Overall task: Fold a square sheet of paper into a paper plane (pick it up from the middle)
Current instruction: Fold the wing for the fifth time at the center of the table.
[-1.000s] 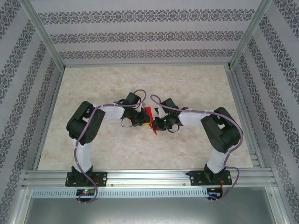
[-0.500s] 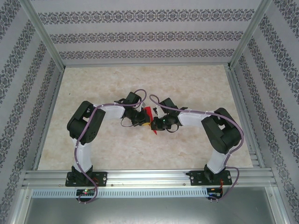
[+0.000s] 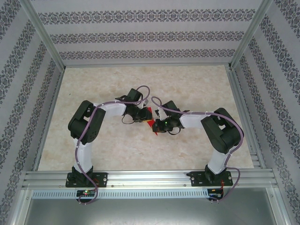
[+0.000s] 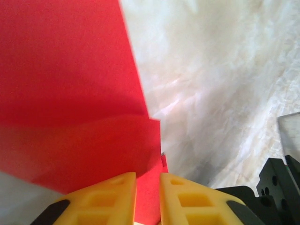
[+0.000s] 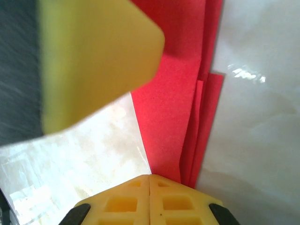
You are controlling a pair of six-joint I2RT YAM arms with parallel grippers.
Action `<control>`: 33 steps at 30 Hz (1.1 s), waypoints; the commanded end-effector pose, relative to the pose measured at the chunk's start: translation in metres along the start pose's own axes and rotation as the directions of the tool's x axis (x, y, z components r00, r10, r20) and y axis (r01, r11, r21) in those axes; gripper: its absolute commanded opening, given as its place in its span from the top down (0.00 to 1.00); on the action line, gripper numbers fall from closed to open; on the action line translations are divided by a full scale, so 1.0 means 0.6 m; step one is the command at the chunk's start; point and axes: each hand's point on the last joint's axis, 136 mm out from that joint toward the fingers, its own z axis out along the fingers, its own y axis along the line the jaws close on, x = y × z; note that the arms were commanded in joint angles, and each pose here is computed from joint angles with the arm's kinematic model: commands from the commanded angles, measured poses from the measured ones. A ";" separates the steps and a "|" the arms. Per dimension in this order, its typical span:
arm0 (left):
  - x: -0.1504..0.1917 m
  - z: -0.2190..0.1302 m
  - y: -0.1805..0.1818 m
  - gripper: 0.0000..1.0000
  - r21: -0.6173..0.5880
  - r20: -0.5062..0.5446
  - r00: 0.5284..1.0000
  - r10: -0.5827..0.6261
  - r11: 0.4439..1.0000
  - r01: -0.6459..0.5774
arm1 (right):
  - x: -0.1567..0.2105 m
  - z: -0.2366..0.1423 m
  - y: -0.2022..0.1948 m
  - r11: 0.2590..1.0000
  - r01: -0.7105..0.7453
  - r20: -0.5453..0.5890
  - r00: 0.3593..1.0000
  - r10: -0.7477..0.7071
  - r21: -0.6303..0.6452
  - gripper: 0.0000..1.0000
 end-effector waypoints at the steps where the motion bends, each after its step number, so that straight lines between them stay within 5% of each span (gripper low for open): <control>1: -0.023 -0.006 0.008 0.75 -0.017 0.025 0.993 0.117 0.993 -0.116 | 0.070 0.007 -0.071 0.985 -0.091 -0.109 0.988 0.107 0.146 0.94; 33: -0.118 -0.014 0.098 0.73 -0.099 0.099 0.989 0.115 0.990 -0.105 | 0.099 0.003 -0.102 0.973 -0.135 -0.132 0.978 0.162 0.188 0.94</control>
